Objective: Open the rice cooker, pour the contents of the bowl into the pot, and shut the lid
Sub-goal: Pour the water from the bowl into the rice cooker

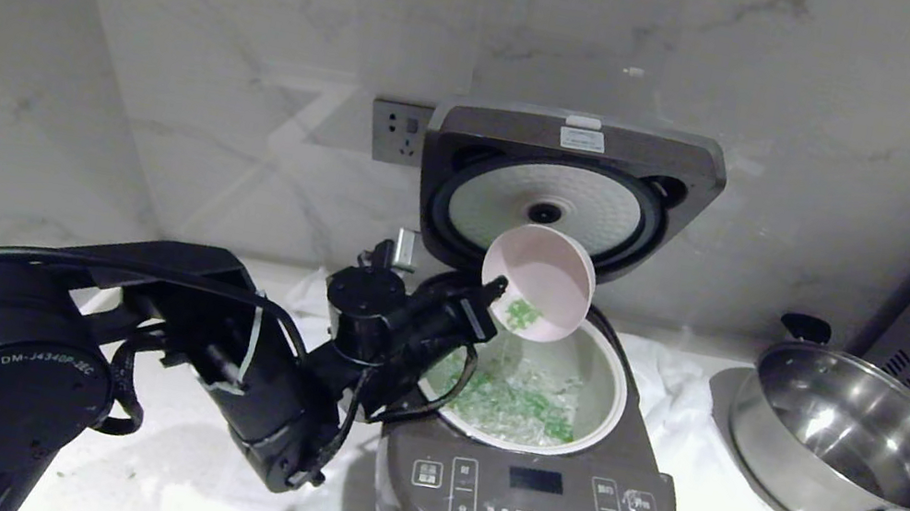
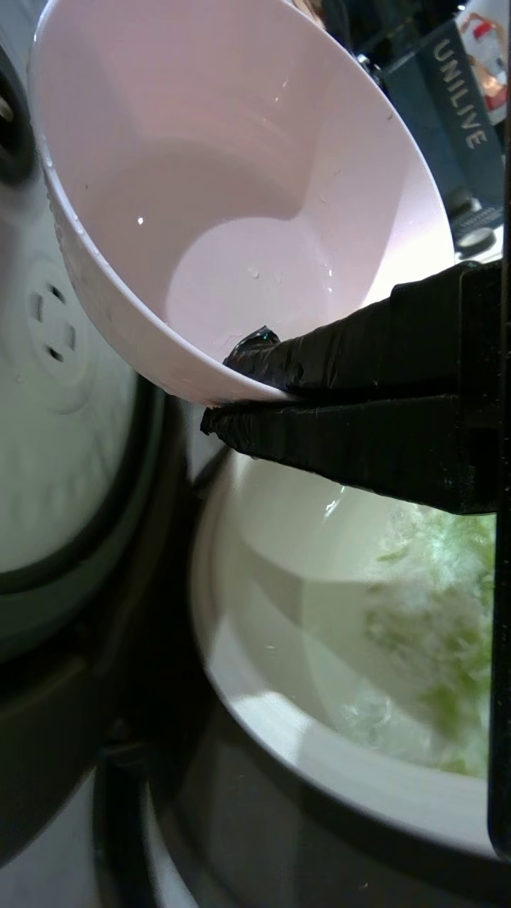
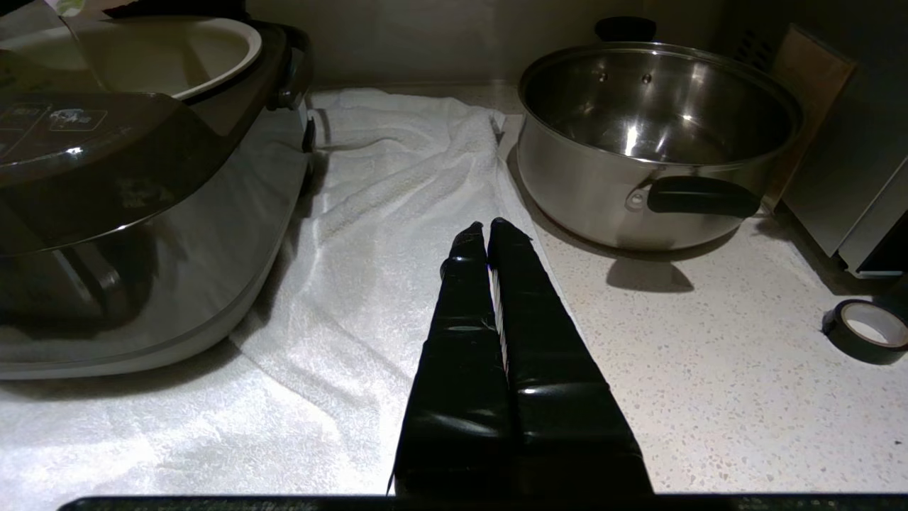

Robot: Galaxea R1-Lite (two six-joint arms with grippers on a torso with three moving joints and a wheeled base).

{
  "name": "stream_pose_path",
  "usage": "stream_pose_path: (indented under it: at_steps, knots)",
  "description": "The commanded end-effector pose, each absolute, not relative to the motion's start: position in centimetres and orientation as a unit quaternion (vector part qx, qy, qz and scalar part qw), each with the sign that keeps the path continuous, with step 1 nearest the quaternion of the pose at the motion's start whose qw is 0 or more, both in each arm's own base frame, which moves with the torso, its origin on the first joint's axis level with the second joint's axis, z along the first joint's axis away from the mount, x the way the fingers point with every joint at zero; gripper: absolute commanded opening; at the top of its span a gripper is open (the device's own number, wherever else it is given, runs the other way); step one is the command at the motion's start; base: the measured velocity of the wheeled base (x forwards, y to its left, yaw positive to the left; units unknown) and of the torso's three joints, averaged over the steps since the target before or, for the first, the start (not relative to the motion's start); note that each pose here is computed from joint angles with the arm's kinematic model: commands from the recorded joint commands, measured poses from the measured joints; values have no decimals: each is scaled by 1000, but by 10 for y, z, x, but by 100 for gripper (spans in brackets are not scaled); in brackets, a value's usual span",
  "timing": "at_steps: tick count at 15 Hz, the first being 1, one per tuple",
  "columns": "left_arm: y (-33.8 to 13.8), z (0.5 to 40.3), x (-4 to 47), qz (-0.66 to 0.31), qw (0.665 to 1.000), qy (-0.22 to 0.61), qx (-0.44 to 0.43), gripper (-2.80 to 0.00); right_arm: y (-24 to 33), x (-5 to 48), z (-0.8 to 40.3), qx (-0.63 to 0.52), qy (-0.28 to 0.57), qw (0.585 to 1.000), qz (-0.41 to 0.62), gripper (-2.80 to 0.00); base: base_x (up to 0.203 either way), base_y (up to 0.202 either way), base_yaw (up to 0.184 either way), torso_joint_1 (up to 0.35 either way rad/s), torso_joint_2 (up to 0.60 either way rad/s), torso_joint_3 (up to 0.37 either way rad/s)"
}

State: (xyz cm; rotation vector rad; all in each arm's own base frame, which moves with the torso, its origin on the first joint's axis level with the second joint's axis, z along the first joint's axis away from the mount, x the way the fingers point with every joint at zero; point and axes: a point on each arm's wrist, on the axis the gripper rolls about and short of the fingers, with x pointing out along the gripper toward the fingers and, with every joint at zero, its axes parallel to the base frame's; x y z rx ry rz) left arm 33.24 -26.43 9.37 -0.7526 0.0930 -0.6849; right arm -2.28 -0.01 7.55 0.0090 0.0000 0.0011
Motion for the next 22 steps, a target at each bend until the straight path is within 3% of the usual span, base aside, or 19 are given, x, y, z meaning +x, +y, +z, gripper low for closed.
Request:
stream_pose_path:
  at_steps: [1, 11, 16, 22]
  knots:
    - [-265, 91, 333, -329, 871, 45, -363, -280, 0, -23, 75, 5, 1, 1000, 1, -280, 0, 0, 0, 0, 0, 0]
    - [-261, 89, 329, -338, 857, 35, -388, -280, 0, -23, 75, 5, 1, 1000, 1, -280, 0, 0, 0, 0, 0, 0]
    - [-271, 64, 330, -337, 860, 61, -379, -280, 0, -23, 75, 5, 1, 1000, 1, -280, 0, 0, 0, 0, 0, 0]
    - [-271, 71, 331, -341, 858, 52, -382, -280, 0, -23, 75, 5, 1, 1000, 1, -280, 0, 0, 0, 0, 0, 0]
